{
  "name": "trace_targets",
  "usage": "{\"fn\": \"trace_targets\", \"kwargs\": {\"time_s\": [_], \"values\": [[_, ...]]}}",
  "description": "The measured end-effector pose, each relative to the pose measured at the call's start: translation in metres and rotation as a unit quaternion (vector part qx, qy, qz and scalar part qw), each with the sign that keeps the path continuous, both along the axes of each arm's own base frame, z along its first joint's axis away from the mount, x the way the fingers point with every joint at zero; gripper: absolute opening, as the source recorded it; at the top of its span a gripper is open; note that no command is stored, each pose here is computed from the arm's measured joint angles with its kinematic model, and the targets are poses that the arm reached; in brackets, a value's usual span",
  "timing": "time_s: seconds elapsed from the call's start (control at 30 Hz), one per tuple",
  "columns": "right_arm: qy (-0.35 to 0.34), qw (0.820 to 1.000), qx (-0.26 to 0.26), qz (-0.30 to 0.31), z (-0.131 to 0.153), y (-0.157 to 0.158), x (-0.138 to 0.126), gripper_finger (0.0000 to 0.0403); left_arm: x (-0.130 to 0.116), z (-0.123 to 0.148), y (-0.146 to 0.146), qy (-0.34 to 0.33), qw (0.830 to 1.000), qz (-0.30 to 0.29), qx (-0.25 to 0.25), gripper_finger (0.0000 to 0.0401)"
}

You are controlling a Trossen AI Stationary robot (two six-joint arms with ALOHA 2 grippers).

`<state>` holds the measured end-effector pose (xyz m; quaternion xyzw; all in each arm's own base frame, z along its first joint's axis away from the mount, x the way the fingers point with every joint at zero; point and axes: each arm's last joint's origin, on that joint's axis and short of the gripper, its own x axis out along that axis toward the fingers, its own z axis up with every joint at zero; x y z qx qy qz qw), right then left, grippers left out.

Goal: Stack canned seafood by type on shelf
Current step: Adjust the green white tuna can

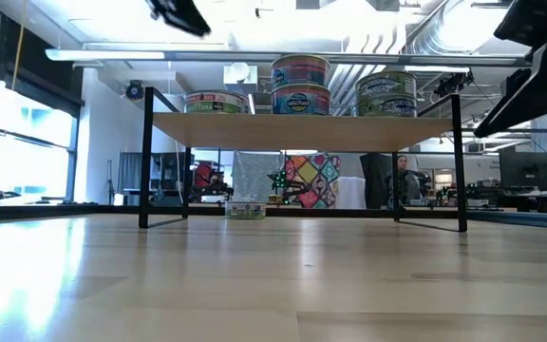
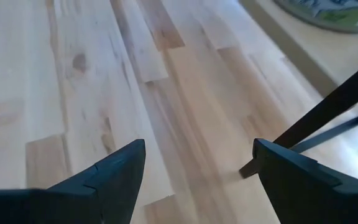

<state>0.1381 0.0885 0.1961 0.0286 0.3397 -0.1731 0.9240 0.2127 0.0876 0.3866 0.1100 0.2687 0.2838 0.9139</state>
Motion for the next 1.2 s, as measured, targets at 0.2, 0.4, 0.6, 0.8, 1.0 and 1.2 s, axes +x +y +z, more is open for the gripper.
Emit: {"fn": "trace_targets", "kwargs": {"time_s": [0.2,0.4,0.6,0.8,1.0,1.2], "values": [[-0.012,1.000,-0.011,-0.004,0.001,0.001,-0.001,0.0291,-0.003,-0.033,0.127,0.033,0.994,0.059,-0.085,0.0146],[-0.039,0.999,-0.001,-0.021,0.001,0.005,-0.004,0.0291,-0.018,-0.099,0.222,0.020,0.983,0.044,-0.178,0.0055],[-0.086,0.996,-0.008,-0.024,0.001,0.015,0.007,0.0291,-0.011,-0.154,0.254,0.036,0.970,-0.038,-0.238,0.0009],[-0.128,0.991,-0.027,0.021,-0.014,0.042,0.046,0.0291,-0.007,-0.174,0.255,0.044,0.963,-0.099,-0.248,0.0001],[-0.144,0.989,-0.020,0.023,-0.043,0.056,0.073,0.0291,-0.001,-0.187,0.258,0.030,0.956,-0.145,-0.252,0.0001],[-0.142,0.989,-0.022,0.021,-0.074,0.064,0.097,0.0291,0.004,-0.205,0.262,0.033,0.953,-0.197,-0.225,0.0000]]}}
